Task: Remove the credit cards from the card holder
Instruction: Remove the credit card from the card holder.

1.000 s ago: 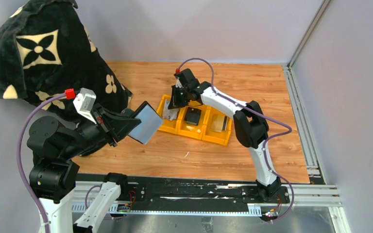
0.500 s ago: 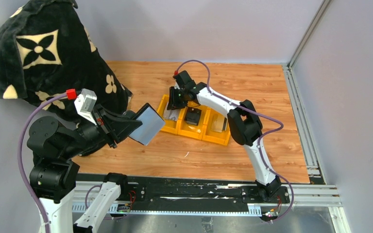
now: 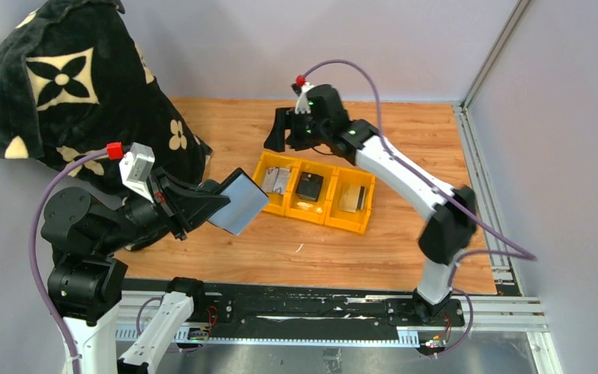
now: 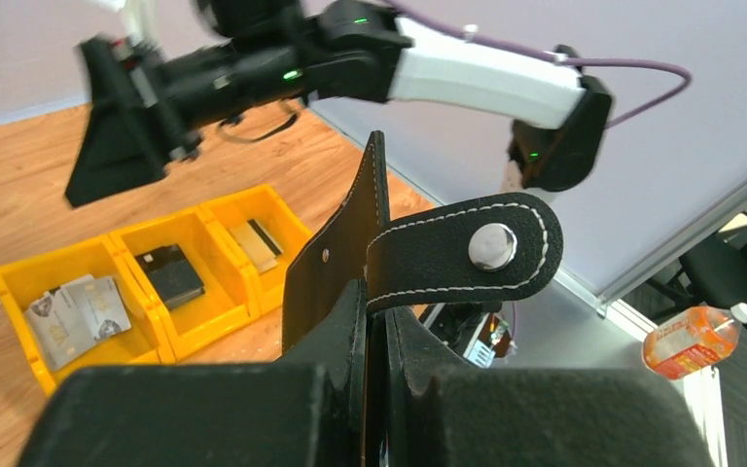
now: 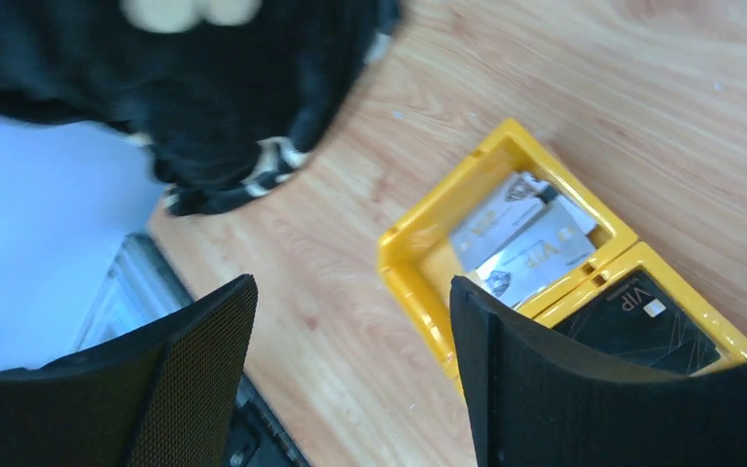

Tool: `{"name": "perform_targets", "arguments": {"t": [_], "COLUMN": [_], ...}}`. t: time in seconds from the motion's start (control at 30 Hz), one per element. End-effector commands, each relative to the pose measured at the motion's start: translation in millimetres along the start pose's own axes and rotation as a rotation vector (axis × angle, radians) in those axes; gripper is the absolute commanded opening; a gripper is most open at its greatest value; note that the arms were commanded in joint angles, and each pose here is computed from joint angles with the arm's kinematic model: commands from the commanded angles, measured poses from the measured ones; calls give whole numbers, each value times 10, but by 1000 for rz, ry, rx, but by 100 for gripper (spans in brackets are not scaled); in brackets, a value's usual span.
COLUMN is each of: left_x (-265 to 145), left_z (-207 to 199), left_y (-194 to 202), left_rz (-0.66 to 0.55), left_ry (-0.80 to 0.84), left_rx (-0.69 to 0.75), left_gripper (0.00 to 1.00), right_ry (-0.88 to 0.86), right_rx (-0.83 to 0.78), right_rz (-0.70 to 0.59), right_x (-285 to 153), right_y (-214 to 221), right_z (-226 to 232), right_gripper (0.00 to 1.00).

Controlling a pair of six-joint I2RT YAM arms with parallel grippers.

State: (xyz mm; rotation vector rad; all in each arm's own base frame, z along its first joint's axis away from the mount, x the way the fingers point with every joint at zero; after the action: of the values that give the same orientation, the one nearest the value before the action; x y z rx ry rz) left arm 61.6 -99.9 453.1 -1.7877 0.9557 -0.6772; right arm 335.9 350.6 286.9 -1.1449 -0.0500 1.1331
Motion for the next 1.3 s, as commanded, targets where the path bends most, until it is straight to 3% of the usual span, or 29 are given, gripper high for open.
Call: {"name": "perform_targets", "arguments": {"t": [0.0, 0.13, 0.33, 0.6, 0.87, 1.27], "left_x": [-25, -21, -32, -52, -81, -83], "left_z": [-142, -223, -354, -449, -500, -503], "left_y": [-92, -83, -160, -225, -252, -268], "left_rz": [-25, -10, -23, -26, -33, -42], "left_ry": [79, 163, 263, 315, 316, 305], "left_rx": [39, -4, -21, -47, -43, -40], "left_gripper": [0, 0, 0, 0, 0, 0], "right_ry": [-260, -633, -929, -1057, -1059, -1169], "right_rx": [-146, -290, -371, -535, -512, -598], "right_rz": [-124, -263, -296, -319, -323, -334], "right_x": [-724, -1330, -1769, -1966, -2000, -2338], "right_y": [-62, 194, 614, 906, 951, 1198], "right_z": [442, 746, 1007, 1391, 1544, 1629], "right_gripper": [78, 88, 90, 89, 64, 66]}}
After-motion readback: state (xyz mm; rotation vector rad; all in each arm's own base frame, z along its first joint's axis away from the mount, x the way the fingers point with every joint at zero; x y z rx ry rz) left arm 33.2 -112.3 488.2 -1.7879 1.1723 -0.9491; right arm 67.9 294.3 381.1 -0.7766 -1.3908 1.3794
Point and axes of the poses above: each gripper's point midway between its finger pads, its own x axis out along the fingers, its own z axis along the line the jaws close on, y = z × x, the point moved 7 cm from there along -x, back along the fingers, and after that the axes turned 2 degrees about -x, right-handed, at the moved point
